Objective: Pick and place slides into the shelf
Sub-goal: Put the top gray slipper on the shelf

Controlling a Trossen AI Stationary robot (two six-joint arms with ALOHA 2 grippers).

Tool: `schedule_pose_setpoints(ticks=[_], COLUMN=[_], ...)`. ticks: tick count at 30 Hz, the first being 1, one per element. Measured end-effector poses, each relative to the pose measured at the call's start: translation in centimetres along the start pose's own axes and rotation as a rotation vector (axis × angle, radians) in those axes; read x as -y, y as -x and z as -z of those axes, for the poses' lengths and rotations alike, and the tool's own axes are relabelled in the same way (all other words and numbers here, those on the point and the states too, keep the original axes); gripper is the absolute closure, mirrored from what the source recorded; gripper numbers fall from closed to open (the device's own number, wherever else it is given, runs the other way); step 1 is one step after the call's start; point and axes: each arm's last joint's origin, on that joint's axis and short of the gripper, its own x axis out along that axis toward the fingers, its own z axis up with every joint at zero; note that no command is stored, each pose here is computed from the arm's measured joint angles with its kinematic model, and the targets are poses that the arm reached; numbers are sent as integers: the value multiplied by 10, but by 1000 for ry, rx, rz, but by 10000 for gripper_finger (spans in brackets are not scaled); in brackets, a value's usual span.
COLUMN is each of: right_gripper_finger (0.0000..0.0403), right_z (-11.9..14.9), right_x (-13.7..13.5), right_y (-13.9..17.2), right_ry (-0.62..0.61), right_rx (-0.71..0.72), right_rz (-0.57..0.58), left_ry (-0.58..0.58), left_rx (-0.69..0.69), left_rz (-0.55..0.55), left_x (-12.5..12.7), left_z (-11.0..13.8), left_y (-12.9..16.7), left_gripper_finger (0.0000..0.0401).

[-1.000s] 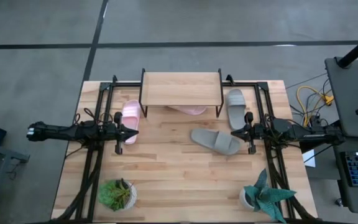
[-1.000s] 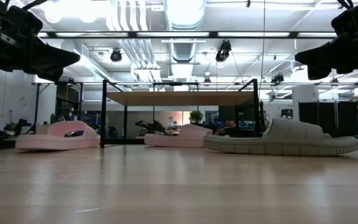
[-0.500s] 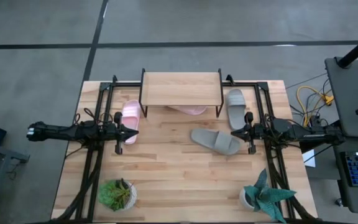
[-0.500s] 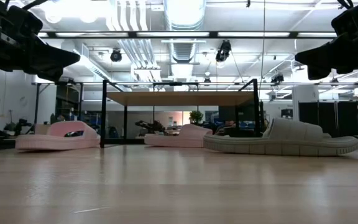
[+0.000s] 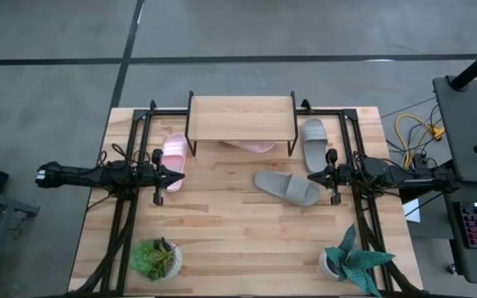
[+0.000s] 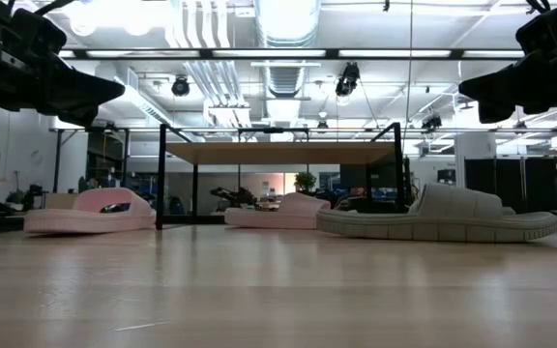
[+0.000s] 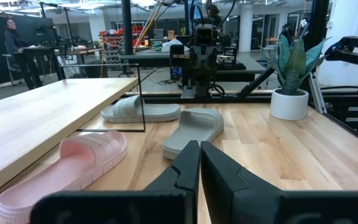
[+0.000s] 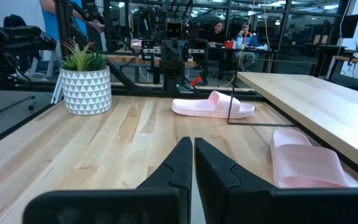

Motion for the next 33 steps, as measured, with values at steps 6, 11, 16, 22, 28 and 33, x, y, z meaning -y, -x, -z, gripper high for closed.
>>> schedule_pose_setpoints(ticks=[6,11,16,22,28,33], right_gripper_finger=[394,394,393,354,282,231], right_z=[-2,-16,-28,-47,-70,-85], right_x=[0,1,4,9,12,17], right_y=[0,1,4,5,-1,-11], right_ry=[-2,33,99,177,240,311], right_rx=[23,164,252,156,37,-81], right_rz=[1,17,102,262,299,453], left_ry=[0,-59,-114,-104,-109,-126], left_rx=[1,91,220,238,222,156], left_rz=[0,-8,-32,-74,-152,-261], left_x=[0,0,-1,-3,-5,-7], left_z=[0,-9,-22,-26,-35,-31], left_y=[0,0,2,2,1,-3], left_gripper_finger=[401,401,401,399,338,259])
